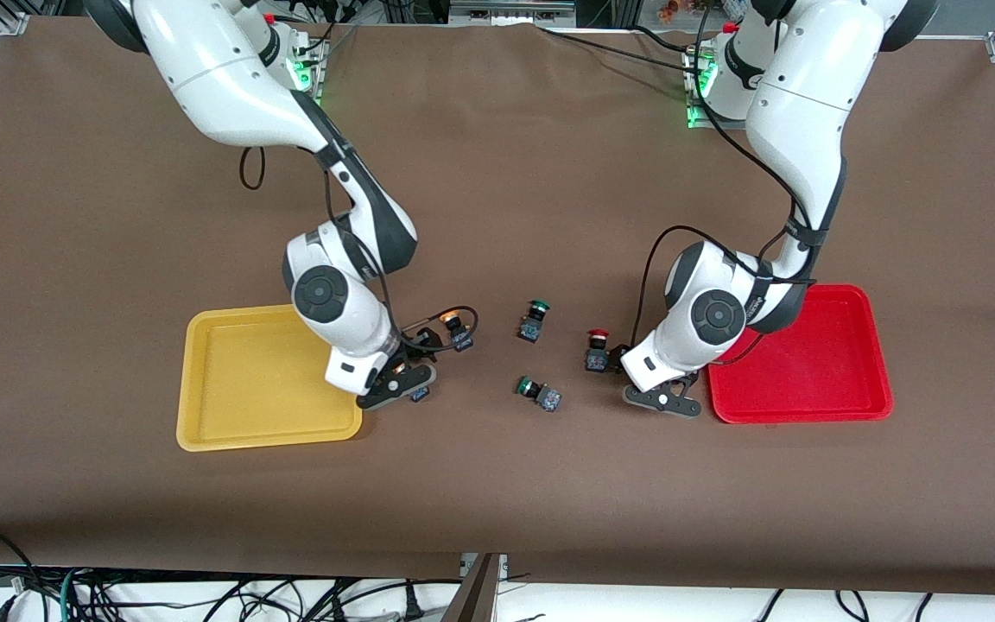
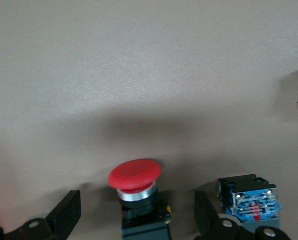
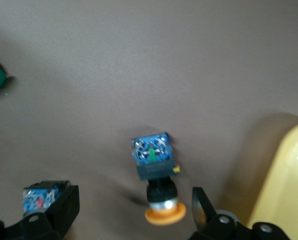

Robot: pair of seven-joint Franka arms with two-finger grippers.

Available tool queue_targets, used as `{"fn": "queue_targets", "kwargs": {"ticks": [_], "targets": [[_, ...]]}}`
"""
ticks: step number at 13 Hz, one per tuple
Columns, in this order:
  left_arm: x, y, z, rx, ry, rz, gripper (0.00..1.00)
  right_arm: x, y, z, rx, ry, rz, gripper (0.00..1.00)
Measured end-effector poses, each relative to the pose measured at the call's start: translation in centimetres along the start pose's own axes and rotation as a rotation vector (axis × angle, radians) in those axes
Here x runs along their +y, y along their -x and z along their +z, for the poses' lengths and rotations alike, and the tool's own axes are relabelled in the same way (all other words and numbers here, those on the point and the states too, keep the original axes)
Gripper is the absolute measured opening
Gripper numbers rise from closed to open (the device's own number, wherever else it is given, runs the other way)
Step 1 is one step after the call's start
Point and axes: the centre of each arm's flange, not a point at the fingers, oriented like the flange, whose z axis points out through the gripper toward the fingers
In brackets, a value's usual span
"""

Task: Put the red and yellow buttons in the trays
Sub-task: 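Carry the red button into the red tray while the right gripper carries orange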

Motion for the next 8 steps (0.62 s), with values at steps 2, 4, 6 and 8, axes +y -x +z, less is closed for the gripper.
{"fn": "queue_targets", "kwargs": {"ticks": [2, 4, 6, 8], "targets": [[-0.5, 0.0, 0.1, -0.003, -0.004, -0.007, 0.95, -0.1, 0.2, 1.7, 0.009, 0.029, -0.035, 1.00], [-0.6, 0.6, 0.9, -0.021, -0.006, -0.008, 0.75, 0.3, 0.3, 3.0, 0.023, 0.036, -0.038, 1.00], [-0.9, 0.6, 0.8, -0.021, -0.009, -0.011, 0.50, 0.7, 0.5, 4.1, 0.030, 0.037, -0.034, 0.93], [-0.9, 0.5, 0.6, -0.016, -0.009, -0.012, 0.42, 1.5, 0.2, 3.6, 0.037, 0.020, 0.005, 0.66]]}}
